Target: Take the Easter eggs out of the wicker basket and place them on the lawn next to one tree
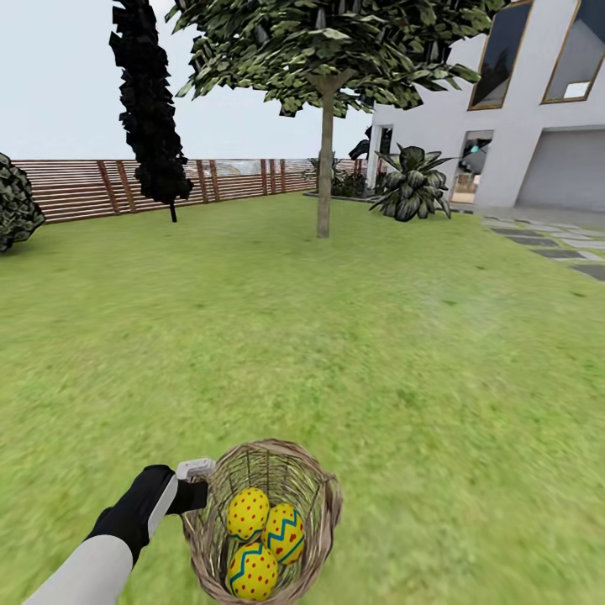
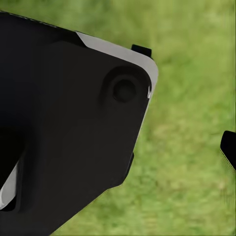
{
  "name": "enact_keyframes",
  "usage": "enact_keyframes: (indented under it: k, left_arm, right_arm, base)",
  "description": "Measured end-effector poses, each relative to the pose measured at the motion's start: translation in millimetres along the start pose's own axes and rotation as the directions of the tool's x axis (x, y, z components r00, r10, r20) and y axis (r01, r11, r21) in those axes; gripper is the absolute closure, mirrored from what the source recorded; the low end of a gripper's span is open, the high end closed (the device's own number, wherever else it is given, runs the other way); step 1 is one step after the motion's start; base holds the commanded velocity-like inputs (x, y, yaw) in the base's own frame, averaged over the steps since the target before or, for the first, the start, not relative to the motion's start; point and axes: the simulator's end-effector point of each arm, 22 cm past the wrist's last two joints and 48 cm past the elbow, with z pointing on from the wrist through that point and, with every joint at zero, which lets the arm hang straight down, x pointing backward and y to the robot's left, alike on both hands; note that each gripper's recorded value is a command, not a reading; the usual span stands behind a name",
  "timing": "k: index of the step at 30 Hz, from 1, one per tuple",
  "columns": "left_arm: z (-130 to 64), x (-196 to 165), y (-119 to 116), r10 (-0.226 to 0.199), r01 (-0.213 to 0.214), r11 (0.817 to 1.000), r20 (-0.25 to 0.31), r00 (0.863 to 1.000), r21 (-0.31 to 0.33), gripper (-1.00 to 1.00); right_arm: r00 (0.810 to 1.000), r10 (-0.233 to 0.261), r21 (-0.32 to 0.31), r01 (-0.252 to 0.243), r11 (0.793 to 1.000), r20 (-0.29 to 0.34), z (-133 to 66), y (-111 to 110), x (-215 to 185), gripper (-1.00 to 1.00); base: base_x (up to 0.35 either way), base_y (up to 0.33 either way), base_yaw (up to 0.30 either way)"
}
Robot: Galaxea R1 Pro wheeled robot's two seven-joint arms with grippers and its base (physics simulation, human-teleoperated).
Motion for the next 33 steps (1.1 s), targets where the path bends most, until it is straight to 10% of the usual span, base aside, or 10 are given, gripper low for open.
enact_keyframes:
  k: [33]
  left_arm:
    - [-0.1,-0.2,0.0,0.000,0.000,1.000,0.000,1.000,0.000,1.00]
  right_arm:
    - [1.000,0.000,0.000,0.000,1.000,0.000,0.0,-0.2,0.0,-1.00]
  base:
    - [0.324,0.095,0.000]
